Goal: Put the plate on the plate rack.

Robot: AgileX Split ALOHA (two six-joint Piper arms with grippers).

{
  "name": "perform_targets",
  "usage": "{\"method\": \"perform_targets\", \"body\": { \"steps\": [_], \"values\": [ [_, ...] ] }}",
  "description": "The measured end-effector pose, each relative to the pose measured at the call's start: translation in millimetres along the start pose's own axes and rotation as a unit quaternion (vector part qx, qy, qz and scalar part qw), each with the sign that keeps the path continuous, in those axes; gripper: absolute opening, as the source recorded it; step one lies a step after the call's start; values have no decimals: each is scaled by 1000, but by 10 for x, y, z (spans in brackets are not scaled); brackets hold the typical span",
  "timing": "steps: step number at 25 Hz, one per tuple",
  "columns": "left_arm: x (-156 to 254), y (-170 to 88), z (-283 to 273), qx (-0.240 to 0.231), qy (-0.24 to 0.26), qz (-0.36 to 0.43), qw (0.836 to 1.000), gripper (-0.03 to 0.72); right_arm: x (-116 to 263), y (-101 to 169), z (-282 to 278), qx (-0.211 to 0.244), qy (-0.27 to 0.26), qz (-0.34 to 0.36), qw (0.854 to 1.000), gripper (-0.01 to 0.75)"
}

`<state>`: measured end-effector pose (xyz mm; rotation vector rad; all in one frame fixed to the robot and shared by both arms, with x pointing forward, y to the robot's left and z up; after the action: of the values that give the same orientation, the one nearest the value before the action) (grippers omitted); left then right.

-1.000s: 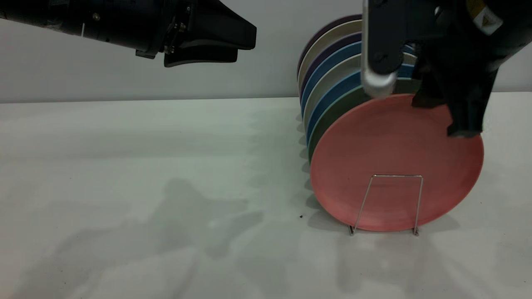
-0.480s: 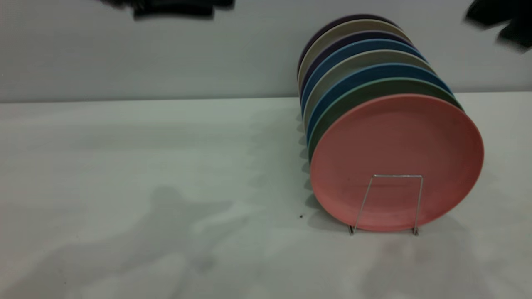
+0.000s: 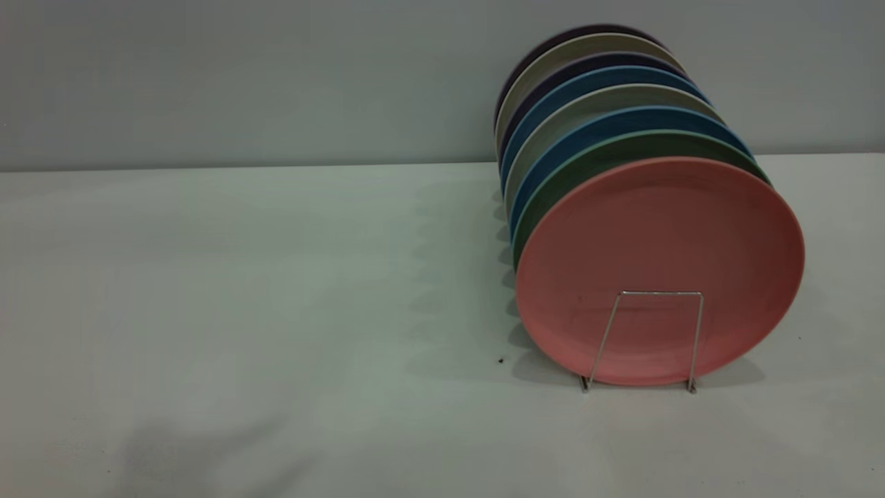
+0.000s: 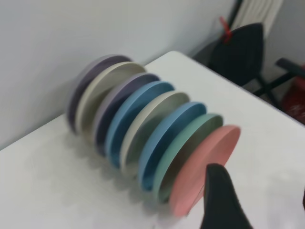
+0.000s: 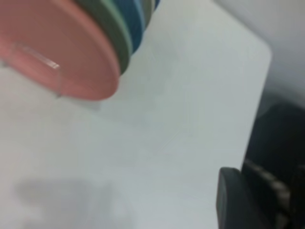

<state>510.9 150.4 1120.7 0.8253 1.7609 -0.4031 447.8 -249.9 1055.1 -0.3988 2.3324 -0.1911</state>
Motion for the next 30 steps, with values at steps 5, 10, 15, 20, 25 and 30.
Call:
{"method": "perform_targets", "body": {
  "steps": [5, 10, 15, 20, 25, 30],
  "values": [
    [164, -112, -700, -72, 33, 9, 997, 445, 364, -69, -373, -31, 22, 34, 999, 293],
    [615, -341, -1295, -124, 55, -20, 991, 445, 641, -18, -652, -86, -10, 56, 995, 293],
    [1134, -583, -1565, -138, 73, -48, 987, 445, 1067, 230, -615, -154, -3, 41, 987, 293],
    [1441, -752, -1688, -133, 89, -59, 985, 445, 1271, 456, -582, -214, -43, 24, 976, 278],
    [1784, -876, -1743, -130, 114, -56, 983, 445, 1425, 529, -544, -231, -77, -1, 970, 239],
    [1818, -890, -1786, -137, 107, -49, 984, 445, 1442, 536, -551, -233, -86, -3, 969, 239]
  ]
}}
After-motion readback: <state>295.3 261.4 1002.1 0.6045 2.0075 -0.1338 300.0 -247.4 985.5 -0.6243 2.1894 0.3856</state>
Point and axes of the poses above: a point on each arm's last joint axis where the gripper is mounted, z pointing out along that axis toward the gripper, y along the wrist's bending axis when the last joint is at zero, x = y × z, the point moved 9 cm from there along z, pointing out along that axis toward the gripper, and after that the axes turned 14 degrees about z, right-handed, at the moved point
